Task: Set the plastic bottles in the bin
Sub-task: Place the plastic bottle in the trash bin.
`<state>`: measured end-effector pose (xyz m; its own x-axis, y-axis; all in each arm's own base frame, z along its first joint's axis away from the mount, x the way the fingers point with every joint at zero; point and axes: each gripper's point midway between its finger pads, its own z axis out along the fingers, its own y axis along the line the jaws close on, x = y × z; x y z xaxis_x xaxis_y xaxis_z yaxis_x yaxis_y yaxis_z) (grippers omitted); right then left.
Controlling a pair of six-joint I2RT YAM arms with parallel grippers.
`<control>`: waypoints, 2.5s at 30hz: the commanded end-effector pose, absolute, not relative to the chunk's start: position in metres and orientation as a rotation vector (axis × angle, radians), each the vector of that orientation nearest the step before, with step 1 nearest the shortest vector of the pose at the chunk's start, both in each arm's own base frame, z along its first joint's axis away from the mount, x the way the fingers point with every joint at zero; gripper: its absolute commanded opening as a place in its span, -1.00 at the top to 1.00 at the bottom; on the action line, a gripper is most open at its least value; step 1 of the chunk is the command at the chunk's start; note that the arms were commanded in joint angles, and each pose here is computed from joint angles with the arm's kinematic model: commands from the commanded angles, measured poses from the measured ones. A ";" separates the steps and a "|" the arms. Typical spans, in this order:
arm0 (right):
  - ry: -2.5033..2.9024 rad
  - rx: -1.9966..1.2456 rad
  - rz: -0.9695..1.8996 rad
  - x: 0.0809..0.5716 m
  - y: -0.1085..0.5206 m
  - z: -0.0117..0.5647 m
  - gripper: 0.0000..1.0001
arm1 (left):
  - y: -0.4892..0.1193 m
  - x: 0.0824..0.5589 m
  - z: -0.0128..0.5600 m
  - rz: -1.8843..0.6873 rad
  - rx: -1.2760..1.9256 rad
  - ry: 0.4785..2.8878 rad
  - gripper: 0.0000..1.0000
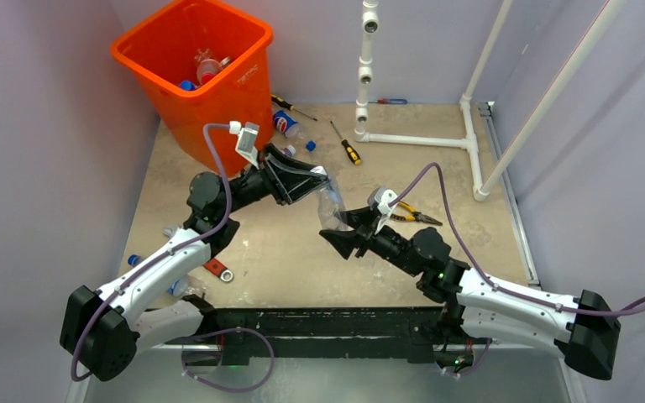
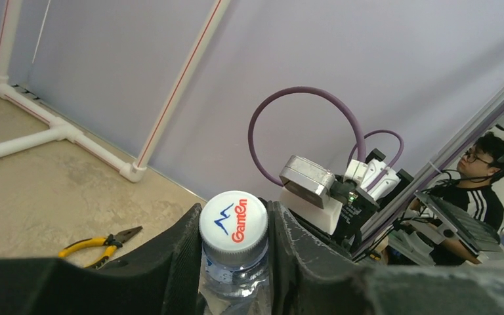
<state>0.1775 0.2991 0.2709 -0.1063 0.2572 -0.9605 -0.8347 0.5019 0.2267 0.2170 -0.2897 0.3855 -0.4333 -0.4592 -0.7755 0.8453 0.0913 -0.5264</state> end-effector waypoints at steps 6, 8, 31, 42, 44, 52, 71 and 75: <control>1.366 -0.626 0.964 0.172 0.294 0.285 0.40 | -0.295 0.212 0.395 -1.562 0.508 1.270 1.00; 1.362 -0.659 0.976 0.166 0.294 0.289 0.40 | -0.295 0.210 0.394 -1.565 0.519 1.274 1.00; 1.463 -0.750 0.994 0.158 0.303 0.246 0.31 | -0.297 0.219 0.349 -1.552 0.464 1.405 1.00; 1.519 -0.729 1.012 0.159 0.306 0.244 -0.52 | -0.296 0.225 0.352 -1.509 0.457 1.407 1.00; 1.528 -0.709 1.020 0.159 0.305 0.246 -0.93 | -0.294 0.227 0.356 -1.496 0.439 1.401 1.00; 1.464 -0.641 1.022 0.154 0.283 0.287 -0.98 | -0.286 0.236 0.382 -1.429 0.375 1.377 1.00; 1.365 -0.440 1.007 0.152 0.236 0.331 -0.98 | -0.225 0.289 0.536 -0.811 0.283 1.141 1.00; 1.416 -0.362 0.989 0.161 0.232 0.321 -0.98 | -0.188 0.305 0.564 -0.630 0.130 1.076 1.00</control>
